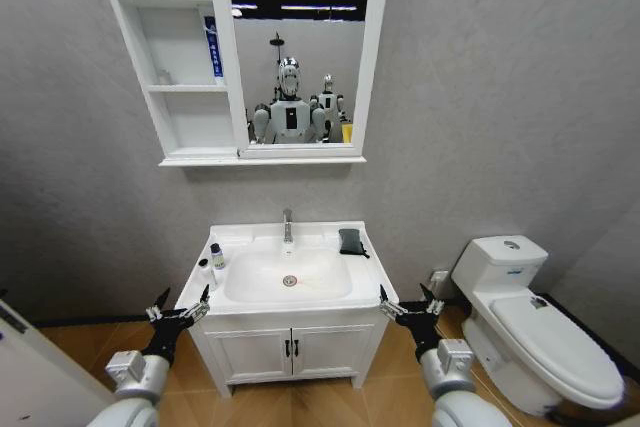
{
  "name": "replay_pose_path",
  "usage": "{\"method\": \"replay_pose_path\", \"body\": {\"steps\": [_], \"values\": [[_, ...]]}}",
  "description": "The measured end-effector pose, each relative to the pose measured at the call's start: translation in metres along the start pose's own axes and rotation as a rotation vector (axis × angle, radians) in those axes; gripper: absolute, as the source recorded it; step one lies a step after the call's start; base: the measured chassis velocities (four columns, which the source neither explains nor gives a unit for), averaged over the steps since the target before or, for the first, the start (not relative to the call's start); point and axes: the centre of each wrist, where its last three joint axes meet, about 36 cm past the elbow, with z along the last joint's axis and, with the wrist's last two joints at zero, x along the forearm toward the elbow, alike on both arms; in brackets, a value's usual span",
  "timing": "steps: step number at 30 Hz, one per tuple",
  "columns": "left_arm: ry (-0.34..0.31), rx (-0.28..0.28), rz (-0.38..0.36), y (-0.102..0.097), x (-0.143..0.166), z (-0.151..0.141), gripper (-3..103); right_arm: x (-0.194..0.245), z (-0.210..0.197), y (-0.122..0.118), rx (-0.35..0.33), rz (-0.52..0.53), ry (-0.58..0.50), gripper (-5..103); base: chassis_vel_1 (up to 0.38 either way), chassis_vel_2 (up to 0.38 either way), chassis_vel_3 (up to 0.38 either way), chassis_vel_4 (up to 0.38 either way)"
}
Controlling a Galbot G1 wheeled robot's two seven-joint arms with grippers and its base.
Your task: Move facial cleanser and shampoo from washbasin to cabinet, then wipe washbasin with towel.
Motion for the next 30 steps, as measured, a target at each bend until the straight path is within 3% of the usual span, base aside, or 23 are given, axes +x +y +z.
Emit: {"method": "replay_pose_path", "body": {"steps": [13, 17, 24, 30], "values": [[0.06, 0.02, 0.024, -0.005, -0.028, 0.026, 100, -0.002, -0.006, -0.003, -0.004, 0.015, -0.015, 100, 0.018, -0.022, -0.018, 0.014], [0.072, 0.033, 0.028, -0.011, -0.059, 0.046, 100, -0.003, -0.009, -0.005, 0.006, 0.02, -0.024, 100, 0.0, 0.0, 0.0, 0.0], [0.098, 0.005, 0.006, -0.005, -0.107, 0.09, 100, -0.018, -0.012, -0.01, -0.003, 0.017, -0.024, 100, 0.0, 0.0, 0.0, 0.0], [0.07, -0.007, -0.016, -0.003, -0.15, 0.098, 100, -0.026, -0.013, -0.015, 0.002, 0.01, -0.027, 100, 0.0, 0.0, 0.0, 0.0]]}}
